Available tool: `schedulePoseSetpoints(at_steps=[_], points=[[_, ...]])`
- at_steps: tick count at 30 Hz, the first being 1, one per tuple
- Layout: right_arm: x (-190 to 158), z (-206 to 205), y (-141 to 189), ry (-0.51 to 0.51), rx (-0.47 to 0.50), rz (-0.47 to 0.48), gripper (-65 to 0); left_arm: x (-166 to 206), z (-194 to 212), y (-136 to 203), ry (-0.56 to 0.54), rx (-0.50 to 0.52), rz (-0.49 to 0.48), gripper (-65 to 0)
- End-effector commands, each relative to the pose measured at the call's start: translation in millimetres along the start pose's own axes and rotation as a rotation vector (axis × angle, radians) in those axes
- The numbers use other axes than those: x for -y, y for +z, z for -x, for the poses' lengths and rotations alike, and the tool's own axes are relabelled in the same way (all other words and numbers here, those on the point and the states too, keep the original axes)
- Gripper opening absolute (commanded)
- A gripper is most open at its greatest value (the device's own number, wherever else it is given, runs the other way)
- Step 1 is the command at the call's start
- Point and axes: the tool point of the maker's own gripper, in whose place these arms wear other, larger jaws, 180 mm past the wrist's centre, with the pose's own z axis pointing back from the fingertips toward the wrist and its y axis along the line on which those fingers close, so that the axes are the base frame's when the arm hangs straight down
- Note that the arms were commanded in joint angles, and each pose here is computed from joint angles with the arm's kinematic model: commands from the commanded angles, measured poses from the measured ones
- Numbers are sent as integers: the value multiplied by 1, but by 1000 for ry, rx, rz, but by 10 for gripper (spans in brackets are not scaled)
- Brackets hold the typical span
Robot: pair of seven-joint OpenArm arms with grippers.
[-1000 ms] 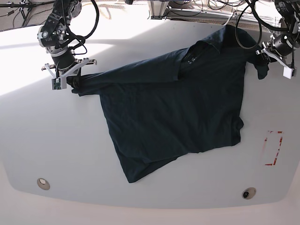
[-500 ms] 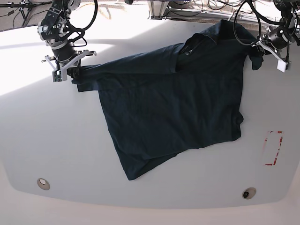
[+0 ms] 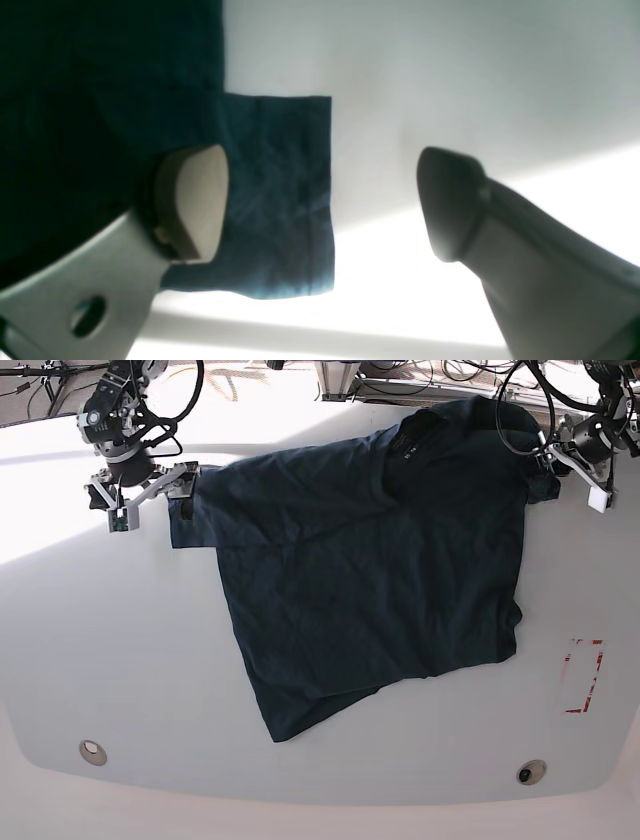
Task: Fold the T-shirt properly
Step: 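Drag the shirt with both grippers to spread it flat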
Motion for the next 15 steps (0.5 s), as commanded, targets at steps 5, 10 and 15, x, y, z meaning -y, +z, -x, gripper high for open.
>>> schedulePoseSetpoints(at_steps=[5,10,15], points=[[-9,-21,4,-17,79,-11,-82,2,-11,5,-22,29,8,-301],[-15,-22,-9,-65,88,-30,-82,8,-26,6,-42,67,16,-301],[-6,-22,-25,-124,87,-20,-82,20,-44,10,-79,114,38,-300]])
